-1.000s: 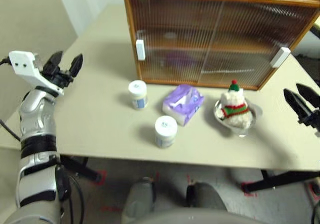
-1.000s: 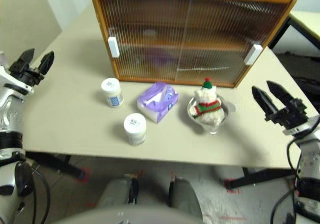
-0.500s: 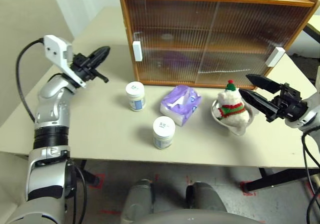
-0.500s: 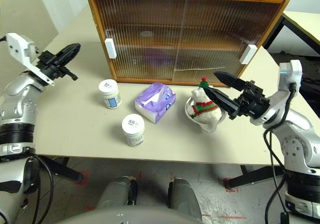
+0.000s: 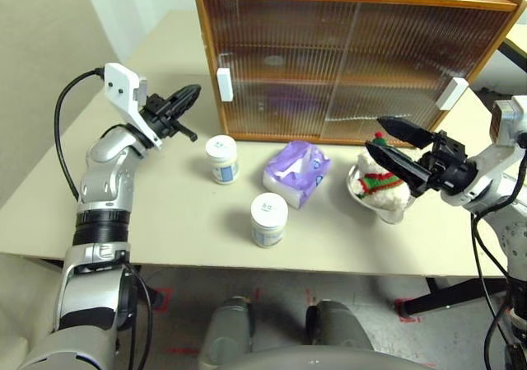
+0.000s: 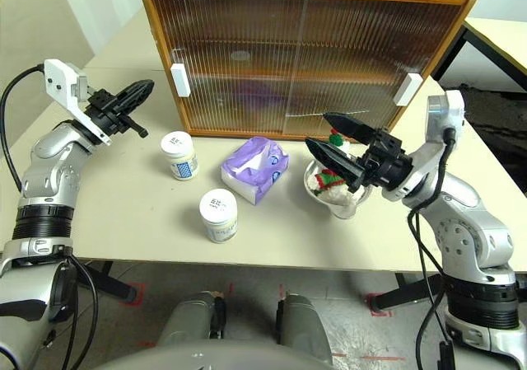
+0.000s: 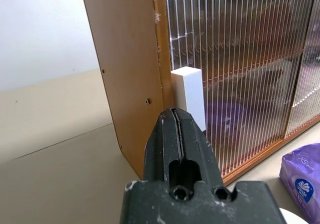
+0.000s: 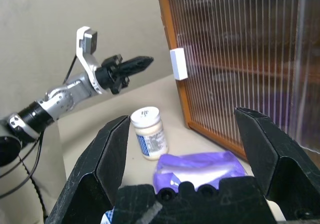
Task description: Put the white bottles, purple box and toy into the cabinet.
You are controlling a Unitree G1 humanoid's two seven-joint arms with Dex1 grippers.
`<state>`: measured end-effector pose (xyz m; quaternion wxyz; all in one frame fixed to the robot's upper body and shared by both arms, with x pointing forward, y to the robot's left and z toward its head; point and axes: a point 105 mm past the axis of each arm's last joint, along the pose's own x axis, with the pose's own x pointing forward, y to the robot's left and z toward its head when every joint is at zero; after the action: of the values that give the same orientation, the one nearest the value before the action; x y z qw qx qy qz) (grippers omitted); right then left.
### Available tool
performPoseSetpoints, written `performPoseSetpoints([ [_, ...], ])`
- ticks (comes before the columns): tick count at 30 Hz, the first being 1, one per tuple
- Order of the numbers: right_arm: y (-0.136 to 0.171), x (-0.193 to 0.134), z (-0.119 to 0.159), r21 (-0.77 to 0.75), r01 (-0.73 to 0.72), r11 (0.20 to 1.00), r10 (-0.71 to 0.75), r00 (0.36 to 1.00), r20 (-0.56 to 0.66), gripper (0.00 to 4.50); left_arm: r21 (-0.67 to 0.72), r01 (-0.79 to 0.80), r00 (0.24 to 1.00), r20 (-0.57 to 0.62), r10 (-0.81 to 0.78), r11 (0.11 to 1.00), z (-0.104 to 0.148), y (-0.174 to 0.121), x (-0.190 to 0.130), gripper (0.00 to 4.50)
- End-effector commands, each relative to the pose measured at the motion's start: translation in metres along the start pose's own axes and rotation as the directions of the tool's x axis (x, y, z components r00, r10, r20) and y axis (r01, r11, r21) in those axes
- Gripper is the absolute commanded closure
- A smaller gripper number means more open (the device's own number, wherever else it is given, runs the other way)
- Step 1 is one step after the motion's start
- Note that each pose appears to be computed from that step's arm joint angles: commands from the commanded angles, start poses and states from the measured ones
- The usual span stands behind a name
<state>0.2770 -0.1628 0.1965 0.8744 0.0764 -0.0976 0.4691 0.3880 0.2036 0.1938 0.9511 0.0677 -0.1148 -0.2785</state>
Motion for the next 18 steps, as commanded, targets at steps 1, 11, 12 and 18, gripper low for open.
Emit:
performPoseSetpoints([
  [1,0.007,0.007,0.001,-0.012,-0.02,1.0,0.02,1.0,-0.006,0.0,0.024,0.014,1.0,-0.012,-0.013,1.0,0.001,-0.005,0.009,4.48],
  [11,0.008,0.016,0.001,-0.003,-0.028,1.0,0.028,1.0,0.006,0.0,0.042,0.008,1.0,-0.017,-0.007,0.999,0.003,-0.007,0.022,4.48],
  [12,0.008,0.017,0.002,-0.004,-0.03,1.0,0.03,1.0,0.005,0.0,0.041,0.008,1.0,-0.016,-0.008,0.999,0.003,-0.007,0.023,4.48],
  [18,0.007,0.023,0.002,-0.03,-0.033,0.999,0.033,0.999,-0.023,0.0,0.013,-0.015,1.0,-0.026,0.015,1.0,-0.006,-0.008,0.031,4.48],
])
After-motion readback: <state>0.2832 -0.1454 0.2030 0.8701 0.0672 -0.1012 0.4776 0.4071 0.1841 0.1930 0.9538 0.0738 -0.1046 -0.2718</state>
